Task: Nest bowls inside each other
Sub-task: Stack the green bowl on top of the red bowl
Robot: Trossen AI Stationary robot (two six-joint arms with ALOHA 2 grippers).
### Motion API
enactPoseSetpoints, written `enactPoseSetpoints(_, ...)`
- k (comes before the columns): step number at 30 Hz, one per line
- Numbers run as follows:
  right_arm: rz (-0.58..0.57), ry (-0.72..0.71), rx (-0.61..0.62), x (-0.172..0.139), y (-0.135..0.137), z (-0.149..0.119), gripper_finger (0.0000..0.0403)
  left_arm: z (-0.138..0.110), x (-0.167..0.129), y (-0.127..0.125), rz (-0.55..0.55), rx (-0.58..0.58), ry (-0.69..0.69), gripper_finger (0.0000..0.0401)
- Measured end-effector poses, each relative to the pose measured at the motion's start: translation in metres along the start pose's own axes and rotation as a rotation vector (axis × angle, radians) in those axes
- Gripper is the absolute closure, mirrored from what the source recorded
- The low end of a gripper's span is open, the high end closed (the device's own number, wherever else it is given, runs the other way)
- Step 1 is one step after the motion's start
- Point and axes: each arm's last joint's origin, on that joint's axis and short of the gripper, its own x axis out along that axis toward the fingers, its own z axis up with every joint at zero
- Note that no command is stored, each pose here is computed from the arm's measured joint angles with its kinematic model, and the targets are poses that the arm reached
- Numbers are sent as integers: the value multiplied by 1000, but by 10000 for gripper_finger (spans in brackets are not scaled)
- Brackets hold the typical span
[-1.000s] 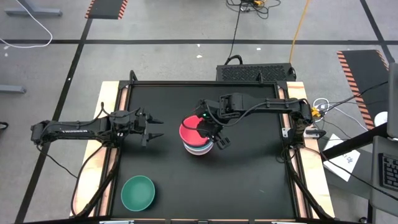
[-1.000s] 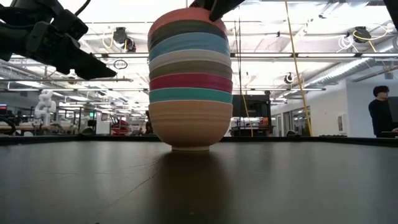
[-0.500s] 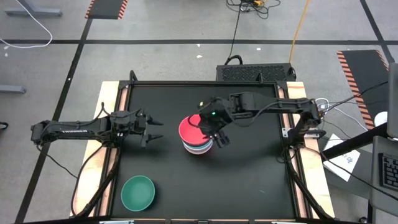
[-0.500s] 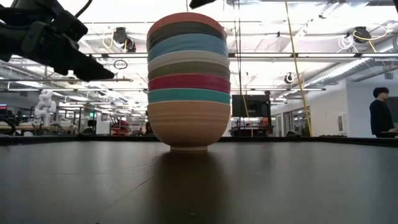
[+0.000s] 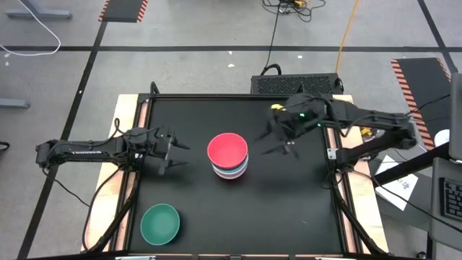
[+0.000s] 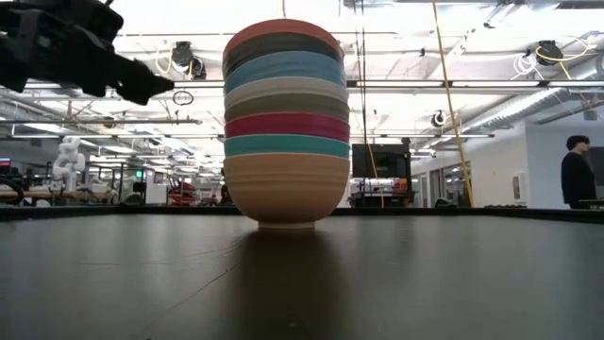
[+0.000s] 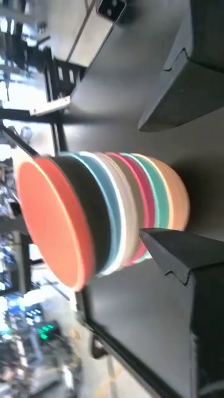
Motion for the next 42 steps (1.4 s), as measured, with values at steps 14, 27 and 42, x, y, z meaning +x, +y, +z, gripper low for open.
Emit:
enactPoseSetpoints(14, -176, -214, 120, -22, 46, -154, 183, 14, 0, -5, -30, 175, -144, 132)
enactPoseSetpoints(27, -251, -308, 346, -7, 63, -227, 192, 8, 1, -5, -21, 59, -79, 132)
enactPoseSetpoints(42, -255, -286, 319, 10, 69, -259, 193, 40, -2, -16, -174, 38, -179, 132)
